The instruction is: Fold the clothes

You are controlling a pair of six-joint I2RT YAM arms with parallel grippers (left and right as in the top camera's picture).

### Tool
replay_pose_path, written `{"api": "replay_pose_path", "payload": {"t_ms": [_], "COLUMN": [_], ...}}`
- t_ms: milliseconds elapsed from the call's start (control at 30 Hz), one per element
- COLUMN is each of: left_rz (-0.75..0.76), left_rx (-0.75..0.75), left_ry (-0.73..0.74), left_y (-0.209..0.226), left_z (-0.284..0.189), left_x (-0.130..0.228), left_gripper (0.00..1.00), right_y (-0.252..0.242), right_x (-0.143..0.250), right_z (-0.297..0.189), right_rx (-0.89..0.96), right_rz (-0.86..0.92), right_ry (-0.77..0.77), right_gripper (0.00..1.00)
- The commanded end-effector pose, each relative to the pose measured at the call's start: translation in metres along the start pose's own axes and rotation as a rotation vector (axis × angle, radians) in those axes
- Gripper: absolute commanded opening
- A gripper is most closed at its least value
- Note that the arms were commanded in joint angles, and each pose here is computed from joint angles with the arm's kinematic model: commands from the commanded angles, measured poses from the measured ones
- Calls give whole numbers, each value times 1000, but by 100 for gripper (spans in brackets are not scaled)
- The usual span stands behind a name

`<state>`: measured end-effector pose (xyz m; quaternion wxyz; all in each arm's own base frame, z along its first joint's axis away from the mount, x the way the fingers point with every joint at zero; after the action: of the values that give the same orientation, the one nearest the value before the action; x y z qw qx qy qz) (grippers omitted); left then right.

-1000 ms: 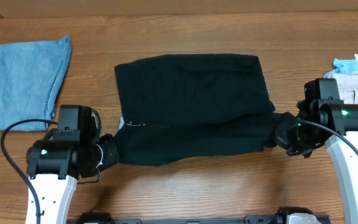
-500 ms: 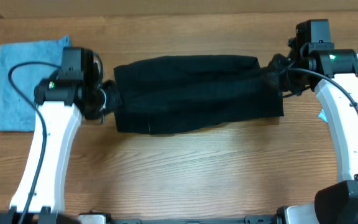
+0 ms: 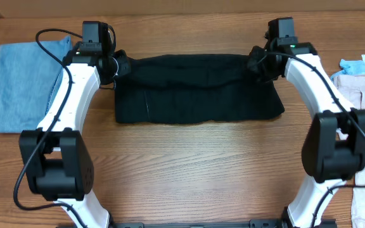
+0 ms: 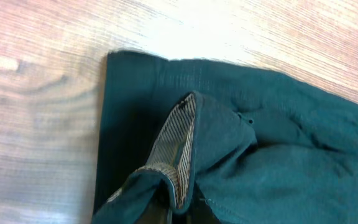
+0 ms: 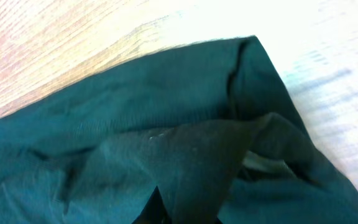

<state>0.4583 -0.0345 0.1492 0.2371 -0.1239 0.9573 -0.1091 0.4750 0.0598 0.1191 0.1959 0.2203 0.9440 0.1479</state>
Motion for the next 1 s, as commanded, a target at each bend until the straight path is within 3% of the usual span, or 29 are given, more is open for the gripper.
{"api": "replay_pose_path", "payload": {"t_ms": [0, 67, 100, 133, 167, 233, 300, 367, 433, 467, 500, 533, 567, 633, 833, 967], "left_rz": [29, 25, 25, 37, 66, 109, 111, 105, 105, 110, 110, 107, 109, 132, 248, 218], "left_rx": [-15, -63, -84, -96, -93, -81, -72, -59, -1, 61, 86, 85, 74, 65, 14, -40], "left_ry": [-30, -16, -15, -11, -20, -61, -89, -95, -71, -18, 30, 103, 154, 239, 335, 331], "left_y": [3, 13, 17, 20, 19, 12, 1, -10, -25, -37, -42, -43, -44, -55, -82, -75], "left_z": [16, 36, 43, 48, 48, 36, 7, -19, -41, -47, -47, -46, -46, -45, -7, -1], "left_x": [-12, -8, -8, -7, -9, -25, -45, -58, -62, -53, -43, -27, -15, 8, 62, 66], "left_gripper": [13, 17, 27, 41, 54, 82, 95, 95, 92, 81, 54, 26, 4, 4, 4, 4], "right_y": [0, 1, 1, 2, 5, 9, 13, 27, 41, 46, 47, 42, 37, 25, 19, 15], "right_x": [-6, -12, -14, -19, -22, -35, -45, -47, -47, -47, -43, -32, -23, -5, 43, 54], "right_z": [21, 32, 34, 34, 34, 31, 21, -3, -32, -51, -69, -80, -83, -78, -54, -33], "right_rx": [2, -9, -8, -13, -24, -57, -86, -161, -223, -239, -239, -215, -194, -140, -96, -105], "right_rz": [-8, -13, -14, -17, -21, -37, -53, -134, -186, -192, -191, -177, -167, -146, -216, -240], "right_ry": [-13, -45, -59, -82, -100, -151, -188, -197, -211, -227, -225, -180, -140, -50, 106, 106], "right_gripper": [4, 4, 9, 36, 53, 78, 88, 88, 87, 83, 71, 42, 24, 4, 4, 4]}}
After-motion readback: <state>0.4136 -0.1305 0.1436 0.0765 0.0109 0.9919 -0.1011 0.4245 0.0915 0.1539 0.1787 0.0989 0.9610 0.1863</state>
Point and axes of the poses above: each gripper's point midway between its finger pads, its own z axis out along the fingers, its own y axis along the line the jaws close on, x = y × z, the point moved 4 cm from there along -z, back along the fingers, and after that the axes turned 5 degrees about z, right-handed, at the moved point
